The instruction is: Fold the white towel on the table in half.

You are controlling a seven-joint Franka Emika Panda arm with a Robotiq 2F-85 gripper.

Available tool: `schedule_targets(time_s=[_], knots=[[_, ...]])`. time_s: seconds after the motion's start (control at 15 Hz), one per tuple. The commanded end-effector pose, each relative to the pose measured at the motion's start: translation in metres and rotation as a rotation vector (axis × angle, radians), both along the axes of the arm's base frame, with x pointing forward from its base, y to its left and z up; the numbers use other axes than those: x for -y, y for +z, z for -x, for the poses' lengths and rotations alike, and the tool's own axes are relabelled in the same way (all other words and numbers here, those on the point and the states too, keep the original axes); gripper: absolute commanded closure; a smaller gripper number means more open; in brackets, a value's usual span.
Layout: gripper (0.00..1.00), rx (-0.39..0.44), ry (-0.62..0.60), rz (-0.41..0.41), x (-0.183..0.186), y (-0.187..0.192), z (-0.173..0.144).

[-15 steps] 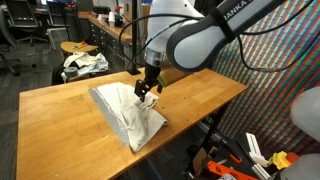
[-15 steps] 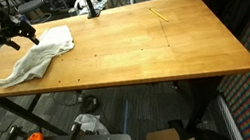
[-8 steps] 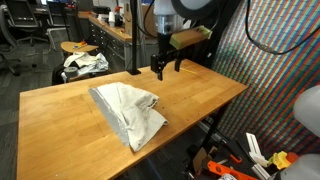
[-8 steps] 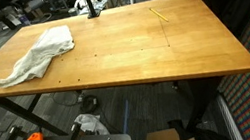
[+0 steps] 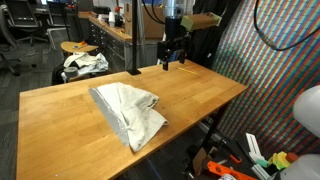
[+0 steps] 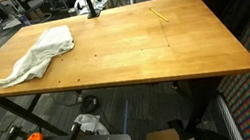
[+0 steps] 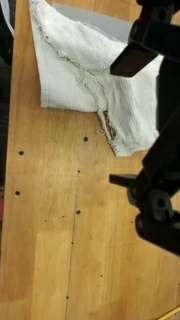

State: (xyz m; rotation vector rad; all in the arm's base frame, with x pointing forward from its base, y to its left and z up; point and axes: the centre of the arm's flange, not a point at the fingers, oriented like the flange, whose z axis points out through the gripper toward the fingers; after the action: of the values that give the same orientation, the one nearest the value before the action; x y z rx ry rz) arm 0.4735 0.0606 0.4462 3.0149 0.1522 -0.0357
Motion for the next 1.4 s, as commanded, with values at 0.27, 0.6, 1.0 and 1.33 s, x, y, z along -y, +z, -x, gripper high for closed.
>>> schedule_targets(time_s=[0.27,0.6,1.0,1.33], knots=[[0.00,-0.126,0.092,-0.043,-0.002,-0.003,-0.030],[0.00,-0.147,0.138,-0.154,0.004,-0.015,-0.068],[0.00,-0.138,0.013,-0.328,0.009,-0.052,-0.101],[0.00,-0.045,-0.121,-0.342,0.021,-0.087,-0.122]])
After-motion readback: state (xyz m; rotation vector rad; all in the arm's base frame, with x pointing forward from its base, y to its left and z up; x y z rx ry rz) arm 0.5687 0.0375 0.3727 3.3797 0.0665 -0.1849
